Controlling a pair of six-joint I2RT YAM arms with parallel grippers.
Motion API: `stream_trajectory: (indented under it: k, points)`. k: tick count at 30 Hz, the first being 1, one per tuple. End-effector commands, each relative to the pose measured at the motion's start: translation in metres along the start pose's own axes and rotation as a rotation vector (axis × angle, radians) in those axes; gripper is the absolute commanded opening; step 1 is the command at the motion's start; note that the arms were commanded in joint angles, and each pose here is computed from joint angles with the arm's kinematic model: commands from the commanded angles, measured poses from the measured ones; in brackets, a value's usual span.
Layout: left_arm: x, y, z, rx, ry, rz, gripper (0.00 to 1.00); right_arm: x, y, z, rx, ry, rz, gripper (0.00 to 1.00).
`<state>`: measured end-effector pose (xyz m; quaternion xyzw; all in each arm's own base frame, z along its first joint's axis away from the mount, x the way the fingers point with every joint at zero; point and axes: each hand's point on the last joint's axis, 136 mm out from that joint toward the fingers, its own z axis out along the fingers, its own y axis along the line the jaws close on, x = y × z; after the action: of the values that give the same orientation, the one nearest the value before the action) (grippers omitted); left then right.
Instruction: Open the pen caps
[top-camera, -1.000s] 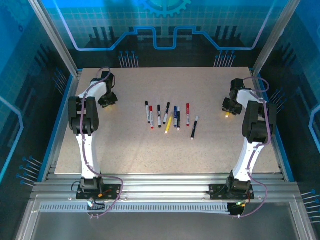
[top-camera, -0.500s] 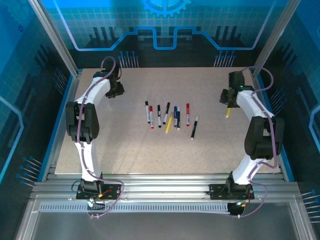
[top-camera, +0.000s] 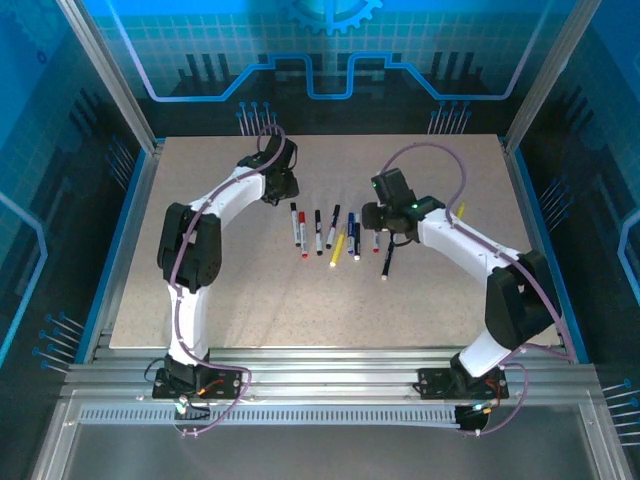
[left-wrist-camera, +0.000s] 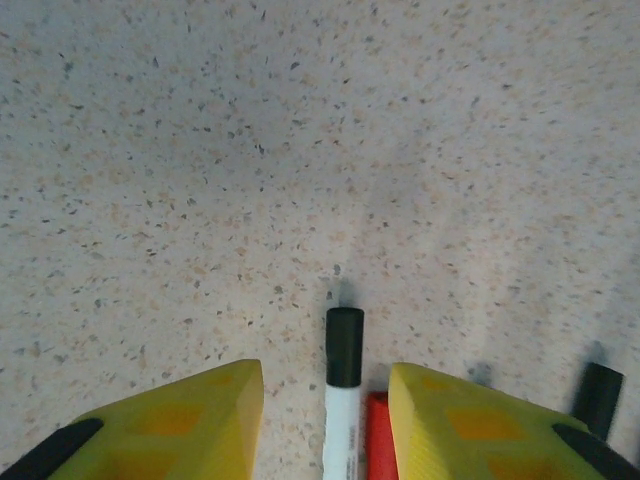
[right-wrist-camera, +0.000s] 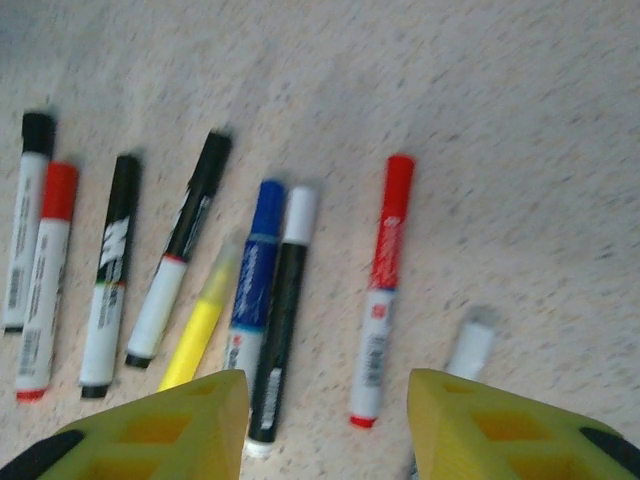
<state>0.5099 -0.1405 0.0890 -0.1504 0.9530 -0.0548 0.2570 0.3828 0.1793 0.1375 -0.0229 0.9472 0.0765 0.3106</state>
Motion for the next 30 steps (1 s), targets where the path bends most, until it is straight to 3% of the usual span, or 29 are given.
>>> stream_trajectory:
  k: [1,15,30]
  points:
    - [0.001,-0.007,0.016,-0.007,0.012,-0.015,0.39,0.010,0.028,0.005,-0.072,0.005,0.009,0.48]
    - [0.022,-0.016,0.049,-0.018,0.069,0.001,0.39,0.024,0.054,0.019,-0.097,0.053,-0.045,0.51]
    - [0.034,-0.018,0.066,-0.037,0.110,0.019,0.33,0.029,0.054,0.025,-0.098,0.068,-0.052,0.47]
